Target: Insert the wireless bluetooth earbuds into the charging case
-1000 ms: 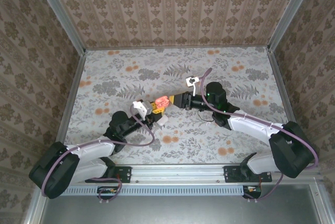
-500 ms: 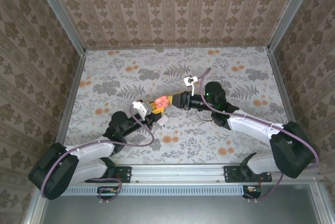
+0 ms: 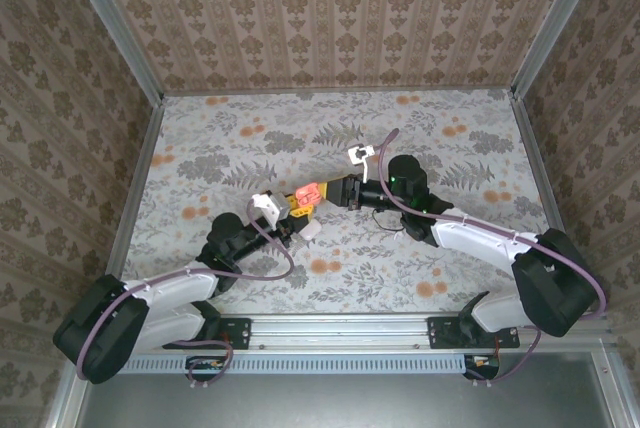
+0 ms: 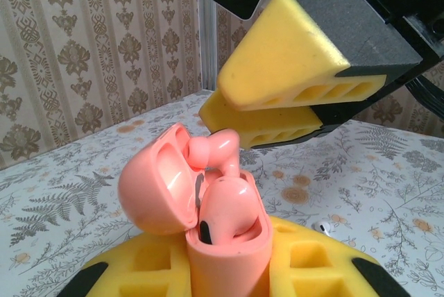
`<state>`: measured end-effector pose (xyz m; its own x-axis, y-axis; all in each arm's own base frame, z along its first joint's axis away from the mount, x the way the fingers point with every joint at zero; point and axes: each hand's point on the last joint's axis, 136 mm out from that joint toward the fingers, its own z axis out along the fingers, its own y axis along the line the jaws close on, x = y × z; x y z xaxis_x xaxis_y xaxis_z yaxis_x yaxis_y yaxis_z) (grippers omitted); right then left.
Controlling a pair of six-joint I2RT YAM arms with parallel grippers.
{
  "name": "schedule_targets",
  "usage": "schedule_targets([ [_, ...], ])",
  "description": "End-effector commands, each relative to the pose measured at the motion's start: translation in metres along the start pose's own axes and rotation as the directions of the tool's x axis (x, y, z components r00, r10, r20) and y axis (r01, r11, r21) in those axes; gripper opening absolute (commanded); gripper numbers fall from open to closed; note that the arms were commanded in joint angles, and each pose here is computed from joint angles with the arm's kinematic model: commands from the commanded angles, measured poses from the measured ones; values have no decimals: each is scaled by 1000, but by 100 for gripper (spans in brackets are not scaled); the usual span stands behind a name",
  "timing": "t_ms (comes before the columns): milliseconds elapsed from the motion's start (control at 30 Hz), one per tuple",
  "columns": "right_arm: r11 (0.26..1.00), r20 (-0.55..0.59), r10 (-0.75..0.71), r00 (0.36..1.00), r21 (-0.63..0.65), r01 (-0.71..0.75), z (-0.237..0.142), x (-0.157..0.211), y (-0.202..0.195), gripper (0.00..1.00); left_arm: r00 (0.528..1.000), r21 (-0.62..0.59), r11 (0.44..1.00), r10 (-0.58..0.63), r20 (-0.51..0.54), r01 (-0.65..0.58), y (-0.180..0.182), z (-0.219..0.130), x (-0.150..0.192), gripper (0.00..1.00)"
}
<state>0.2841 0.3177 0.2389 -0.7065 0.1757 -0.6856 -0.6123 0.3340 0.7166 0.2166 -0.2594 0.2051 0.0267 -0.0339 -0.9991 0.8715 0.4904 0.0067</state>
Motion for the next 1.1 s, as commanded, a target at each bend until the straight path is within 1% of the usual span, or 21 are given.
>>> schedule_targets([
  [0,998,11,-29,1000,-57,30,5,-10,18,30,1000,-8,1000,25,16,-25,2,-2,-6,17],
  [167,999,-8,-16,1000,-47,15,10,-5,11,29,999,-5,1000,26,19,-26,2,-1,-7,17],
  [567,998,-18,-16,1000,-53,15,13,-2,12,29,999,-5,1000,28,25,-28,2,-2,-10,17],
  [733,999,-29,-15,999,-43,14,15,1,10,31,999,-7,1000,30,27,-30,2,-3,-10,17],
  [1067,999,-41,-13,999,-37,11,17,3,9,31,999,-11,999,34,34,-34,2,-4,-14,17],
])
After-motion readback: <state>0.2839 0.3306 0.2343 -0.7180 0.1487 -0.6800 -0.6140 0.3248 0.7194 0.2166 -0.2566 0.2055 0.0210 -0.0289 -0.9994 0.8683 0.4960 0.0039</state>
